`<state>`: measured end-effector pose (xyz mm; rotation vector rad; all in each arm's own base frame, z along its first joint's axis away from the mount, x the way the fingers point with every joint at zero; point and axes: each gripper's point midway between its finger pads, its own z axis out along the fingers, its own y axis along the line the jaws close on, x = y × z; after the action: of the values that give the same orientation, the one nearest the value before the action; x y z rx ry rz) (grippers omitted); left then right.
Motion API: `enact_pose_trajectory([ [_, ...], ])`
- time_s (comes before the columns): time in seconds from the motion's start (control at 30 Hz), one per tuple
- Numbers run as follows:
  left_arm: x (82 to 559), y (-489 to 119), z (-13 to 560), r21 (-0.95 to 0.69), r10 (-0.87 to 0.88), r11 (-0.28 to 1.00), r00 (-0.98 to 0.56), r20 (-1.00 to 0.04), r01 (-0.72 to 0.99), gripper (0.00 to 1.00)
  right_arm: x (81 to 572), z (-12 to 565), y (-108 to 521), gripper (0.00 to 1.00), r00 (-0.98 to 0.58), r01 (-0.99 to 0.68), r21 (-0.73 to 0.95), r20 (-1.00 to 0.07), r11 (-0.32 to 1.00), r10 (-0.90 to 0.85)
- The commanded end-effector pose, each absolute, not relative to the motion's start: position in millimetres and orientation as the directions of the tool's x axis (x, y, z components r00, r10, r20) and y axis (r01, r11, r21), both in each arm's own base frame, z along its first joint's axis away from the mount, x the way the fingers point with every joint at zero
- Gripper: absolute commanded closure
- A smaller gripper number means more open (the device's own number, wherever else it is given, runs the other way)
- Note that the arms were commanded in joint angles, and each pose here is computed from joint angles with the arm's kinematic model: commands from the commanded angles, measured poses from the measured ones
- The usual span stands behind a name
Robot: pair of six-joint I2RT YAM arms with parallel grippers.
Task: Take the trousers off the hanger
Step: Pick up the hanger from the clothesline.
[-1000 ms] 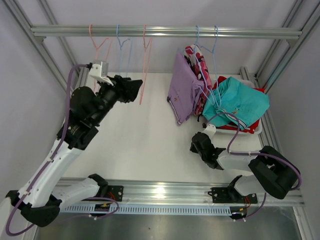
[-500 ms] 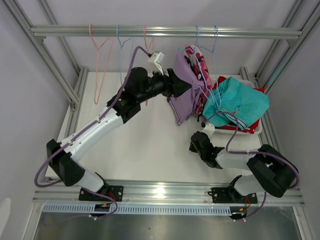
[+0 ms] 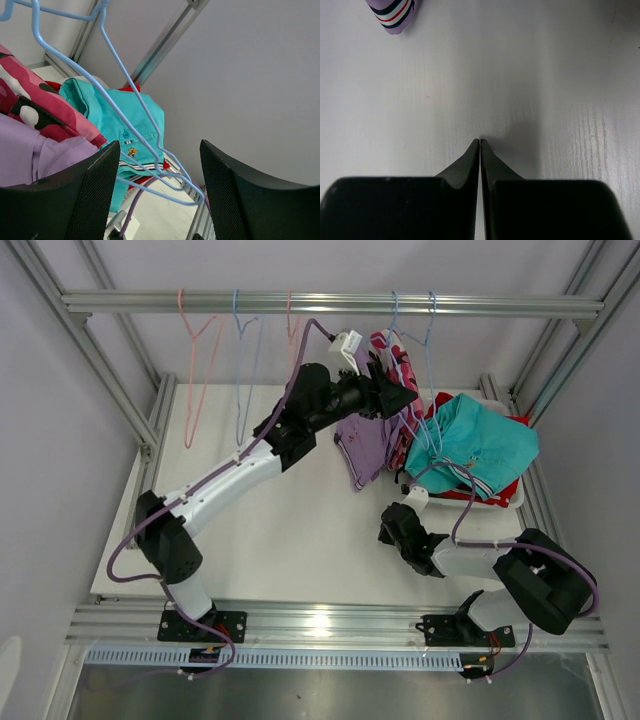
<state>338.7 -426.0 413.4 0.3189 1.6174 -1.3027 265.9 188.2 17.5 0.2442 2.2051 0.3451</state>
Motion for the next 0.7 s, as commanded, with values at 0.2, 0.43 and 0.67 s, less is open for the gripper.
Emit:
enact_pose_trajectory([
  [0.2, 358, -446, 435, -0.558, -0.410, 0.402, -0.402, -0.819, 0.726, 0.30, 265, 6, 186, 0.94, -0.637, 0.051, 0.303, -0.724, 0.952, 0.265],
  [0.43, 371, -458, 429, -0.594, -0.454, 0.376, -0.417, -0.787, 0.711, 0.37, 268, 2, 185, 0.94, -0.654, 0.050, 0.331, -0.703, 0.942, 0.281],
  [0.67, 382, -458, 420, -0.633, -0.498, 0.367, -0.431, -0.753, 0.682, 0.50, 268, -1, 177, 0.94, -0.657, 0.062, 0.367, -0.685, 0.928, 0.314],
])
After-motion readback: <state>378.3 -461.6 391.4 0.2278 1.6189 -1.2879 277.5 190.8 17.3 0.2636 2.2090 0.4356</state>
